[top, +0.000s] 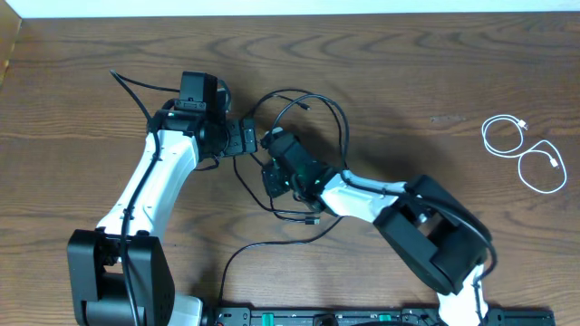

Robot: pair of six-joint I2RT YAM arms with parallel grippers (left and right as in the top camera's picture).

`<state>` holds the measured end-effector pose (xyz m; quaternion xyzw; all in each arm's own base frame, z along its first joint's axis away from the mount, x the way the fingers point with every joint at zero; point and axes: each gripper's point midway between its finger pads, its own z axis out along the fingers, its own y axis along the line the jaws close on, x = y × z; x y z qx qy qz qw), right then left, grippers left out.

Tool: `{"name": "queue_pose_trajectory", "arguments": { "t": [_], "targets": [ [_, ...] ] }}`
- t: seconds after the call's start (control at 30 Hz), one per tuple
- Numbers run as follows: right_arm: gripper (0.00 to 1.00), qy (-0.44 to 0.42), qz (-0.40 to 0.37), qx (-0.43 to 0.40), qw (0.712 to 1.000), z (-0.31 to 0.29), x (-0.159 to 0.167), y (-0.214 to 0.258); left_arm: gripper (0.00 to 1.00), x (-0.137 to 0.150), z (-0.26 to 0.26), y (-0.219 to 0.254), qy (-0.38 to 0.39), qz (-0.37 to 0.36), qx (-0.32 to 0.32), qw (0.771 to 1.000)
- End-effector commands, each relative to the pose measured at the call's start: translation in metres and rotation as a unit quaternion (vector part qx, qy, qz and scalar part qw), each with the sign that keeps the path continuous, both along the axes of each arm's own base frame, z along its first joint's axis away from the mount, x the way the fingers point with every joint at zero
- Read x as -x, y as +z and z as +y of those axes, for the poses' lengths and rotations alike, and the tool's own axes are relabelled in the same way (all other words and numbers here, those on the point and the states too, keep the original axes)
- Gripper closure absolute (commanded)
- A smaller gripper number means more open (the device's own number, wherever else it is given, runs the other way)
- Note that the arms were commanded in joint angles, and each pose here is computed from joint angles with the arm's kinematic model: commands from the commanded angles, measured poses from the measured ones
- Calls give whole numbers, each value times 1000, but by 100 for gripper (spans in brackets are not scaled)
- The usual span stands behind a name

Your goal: Untangle cables

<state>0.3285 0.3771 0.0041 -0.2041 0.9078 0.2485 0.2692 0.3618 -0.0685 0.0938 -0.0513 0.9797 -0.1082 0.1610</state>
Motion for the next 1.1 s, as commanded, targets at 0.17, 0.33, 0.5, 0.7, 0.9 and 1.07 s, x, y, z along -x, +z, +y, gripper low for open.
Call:
{"name": "queue_pose_trajectory", "arguments": {
  "t": [0.17, 0.33, 0.5, 0.7, 0.9, 1.07],
  "targets": [
    [99, -21, -18, -7, 1000, -35, -8, 59, 2, -2, -2, 1, -1, -1, 6, 1000],
    [99, -53, -68, 28, 996, -58, -18, 89, 2, -2, -2, 1, -1, -1, 6, 1000],
    [99, -94, -84, 78, 989, -82, -24, 89, 2, -2, -2, 1, -1, -1, 6, 1000],
    [99, -93, -71, 84, 990, -80, -21, 76, 2, -2, -2, 1, -1, -1, 6, 1000],
    [85, -91, -67, 91, 989, -78, -21, 66, 2, -2, -2, 1, -1, -1, 6, 1000],
    [37, -88, -66, 90, 990, -75, -21, 62, 2, -2, -2, 1, -1, -1, 6, 1000]
  ]
}}
